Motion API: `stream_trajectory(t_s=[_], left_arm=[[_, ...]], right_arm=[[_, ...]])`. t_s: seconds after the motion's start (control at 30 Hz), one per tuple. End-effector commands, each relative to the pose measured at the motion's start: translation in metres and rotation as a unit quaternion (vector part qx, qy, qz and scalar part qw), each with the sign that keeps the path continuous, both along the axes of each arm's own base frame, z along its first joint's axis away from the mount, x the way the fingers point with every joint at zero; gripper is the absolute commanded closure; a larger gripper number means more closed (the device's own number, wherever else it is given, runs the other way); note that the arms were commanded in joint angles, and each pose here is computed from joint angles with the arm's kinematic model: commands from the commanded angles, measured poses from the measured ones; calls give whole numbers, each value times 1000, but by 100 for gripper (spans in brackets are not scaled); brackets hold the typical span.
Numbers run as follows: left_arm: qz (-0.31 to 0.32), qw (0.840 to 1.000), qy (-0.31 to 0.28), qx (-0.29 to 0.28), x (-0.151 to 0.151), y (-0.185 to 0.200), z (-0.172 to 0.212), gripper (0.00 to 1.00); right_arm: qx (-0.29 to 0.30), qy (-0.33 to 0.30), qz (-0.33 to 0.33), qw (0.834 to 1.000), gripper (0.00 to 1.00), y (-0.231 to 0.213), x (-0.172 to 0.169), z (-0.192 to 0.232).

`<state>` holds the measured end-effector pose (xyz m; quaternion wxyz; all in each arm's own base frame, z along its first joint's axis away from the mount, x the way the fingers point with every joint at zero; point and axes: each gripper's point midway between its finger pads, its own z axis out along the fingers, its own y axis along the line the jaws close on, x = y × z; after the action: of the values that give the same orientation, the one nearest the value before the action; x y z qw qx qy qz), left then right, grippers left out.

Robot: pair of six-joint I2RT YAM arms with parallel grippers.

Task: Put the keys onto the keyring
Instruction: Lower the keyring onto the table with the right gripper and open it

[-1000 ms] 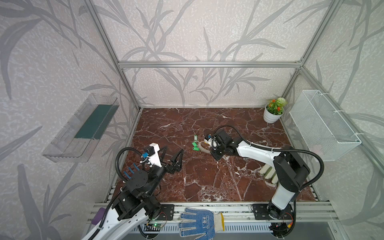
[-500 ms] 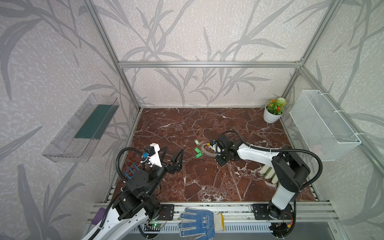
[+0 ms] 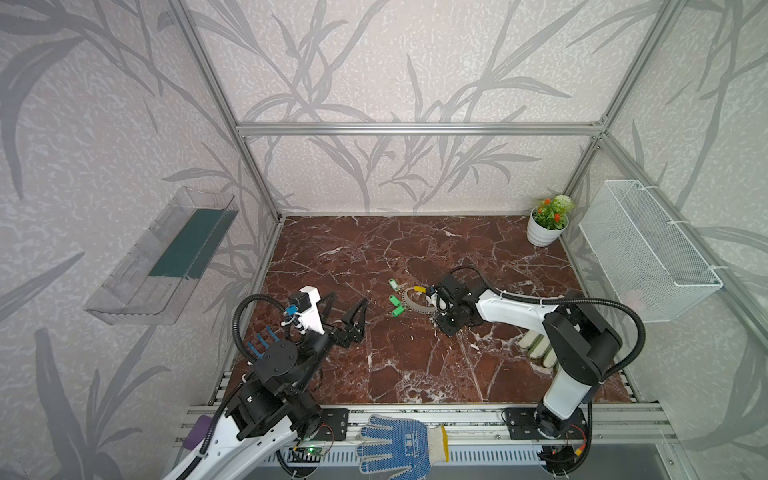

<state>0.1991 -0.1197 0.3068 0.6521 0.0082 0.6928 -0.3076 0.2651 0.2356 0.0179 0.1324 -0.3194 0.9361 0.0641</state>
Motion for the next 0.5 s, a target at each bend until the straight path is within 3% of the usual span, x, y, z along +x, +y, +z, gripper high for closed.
stream_trajectory(t_s=[0.0,0.23,0.43,0.47], left_arm=[[12,1000,3,-4,4,1,-3,1],[50,998,26,24,16,7,-16,1],[127,989,59,55,31,24,-32,1],[139,986,66,63,34,26,-35,1]], right_arm=[[11,-17,-20,1000,68,-9,-4,17],[76,-135,-49,987,64,-27,0,60],[146,-275,-99,945,64,-51,17,100],[164,-287,-124,935,41,-57,18,104]])
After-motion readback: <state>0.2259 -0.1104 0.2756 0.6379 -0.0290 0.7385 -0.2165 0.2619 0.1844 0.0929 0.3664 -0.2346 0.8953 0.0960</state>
